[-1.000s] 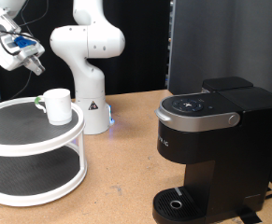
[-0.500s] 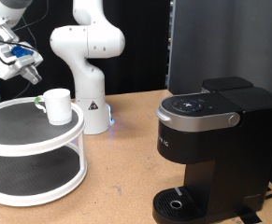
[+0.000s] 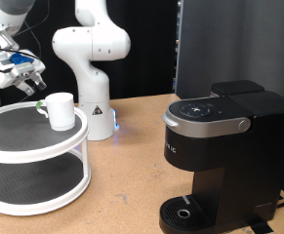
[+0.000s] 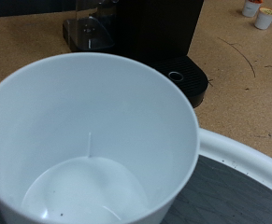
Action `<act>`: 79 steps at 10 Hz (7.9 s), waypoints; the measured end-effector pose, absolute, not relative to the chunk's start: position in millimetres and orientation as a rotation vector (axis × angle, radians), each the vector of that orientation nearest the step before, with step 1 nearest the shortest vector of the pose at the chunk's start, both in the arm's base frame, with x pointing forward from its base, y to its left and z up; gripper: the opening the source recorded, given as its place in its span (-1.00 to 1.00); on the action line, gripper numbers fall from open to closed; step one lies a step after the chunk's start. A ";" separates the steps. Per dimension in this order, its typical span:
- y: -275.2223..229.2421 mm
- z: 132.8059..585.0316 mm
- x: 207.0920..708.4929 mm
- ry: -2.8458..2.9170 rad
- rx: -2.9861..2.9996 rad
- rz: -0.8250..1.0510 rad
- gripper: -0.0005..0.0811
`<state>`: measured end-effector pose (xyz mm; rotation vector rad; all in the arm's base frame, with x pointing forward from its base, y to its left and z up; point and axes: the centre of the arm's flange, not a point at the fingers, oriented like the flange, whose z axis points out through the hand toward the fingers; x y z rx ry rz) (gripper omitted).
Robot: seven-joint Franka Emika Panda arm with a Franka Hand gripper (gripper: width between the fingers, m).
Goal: Make a cup of coffee with the keurig machine
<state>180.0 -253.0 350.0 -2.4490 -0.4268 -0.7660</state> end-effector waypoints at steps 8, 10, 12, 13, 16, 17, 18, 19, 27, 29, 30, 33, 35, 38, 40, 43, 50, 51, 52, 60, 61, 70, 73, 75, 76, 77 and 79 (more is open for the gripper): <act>-241.4 325.1 199.4 -0.419 -2.427 -0.804 0.97; -244.1 315.0 191.6 -0.469 -2.417 -0.797 0.97; -248.7 305.3 183.4 -0.490 -2.411 -0.802 0.97; -250.4 302.6 180.9 -0.478 -2.408 -0.808 0.97; -254.8 296.1 175.6 -0.441 -2.389 -0.846 0.97; -255.6 294.0 174.1 -0.436 -2.375 -0.866 0.76; -256.4 292.1 172.8 -0.436 -2.361 -0.887 0.76; -257.2 290.4 171.5 -0.434 -2.349 -0.906 0.31; -258.7 287.8 169.5 -0.413 -2.322 -0.943 -0.83; -258.7 287.8 169.5 -0.413 -2.322 -0.943 -0.83; -258.6 287.8 169.5 -0.413 -2.322 -0.942 -0.83; -256.8 292.7 173.4 -0.395 -2.332 -0.914 -0.83; -252.1 305.2 181.1 -0.356 -2.355 -0.846 -0.83; -238.5 335.6 199.8 -0.285 -2.396 -0.746 -0.83; -228.0 353.8 210.7 -0.288 -2.418 -0.715 -0.83; -224.8 363.4 213.0 -0.344 -2.430 -0.695 -0.83; -202.3 362.0 259.3 -0.206 -2.470 -0.697 -0.83; -194.5 360.6 268.9 -0.193 -2.456 -0.692 -0.83; -187.3 358.0 278.1 -0.180 -2.453 -0.683 -0.83; -128.8 338.9 337.0 -0.169 -2.470 -0.687 -0.83; -124.6 339.5 339.9 -0.174 -2.470 -0.696 -0.83; -118.9 314.7 350.5 -0.185 -2.528 -0.591 -0.83; -108.9 280.8 358.7 -0.173 -2.562 -0.589 -0.83; -102.0 258.9 361.2 -0.182 -2.570 -0.584 -0.83; -98.5 249.4 361.5 -0.186 -2.571 -0.577 -0.83; -96.0 241.9 362.1 -0.184 -2.577 -0.579 -0.83; -89.8 231.4 365.1 -0.184 -2.585 -0.585 -0.83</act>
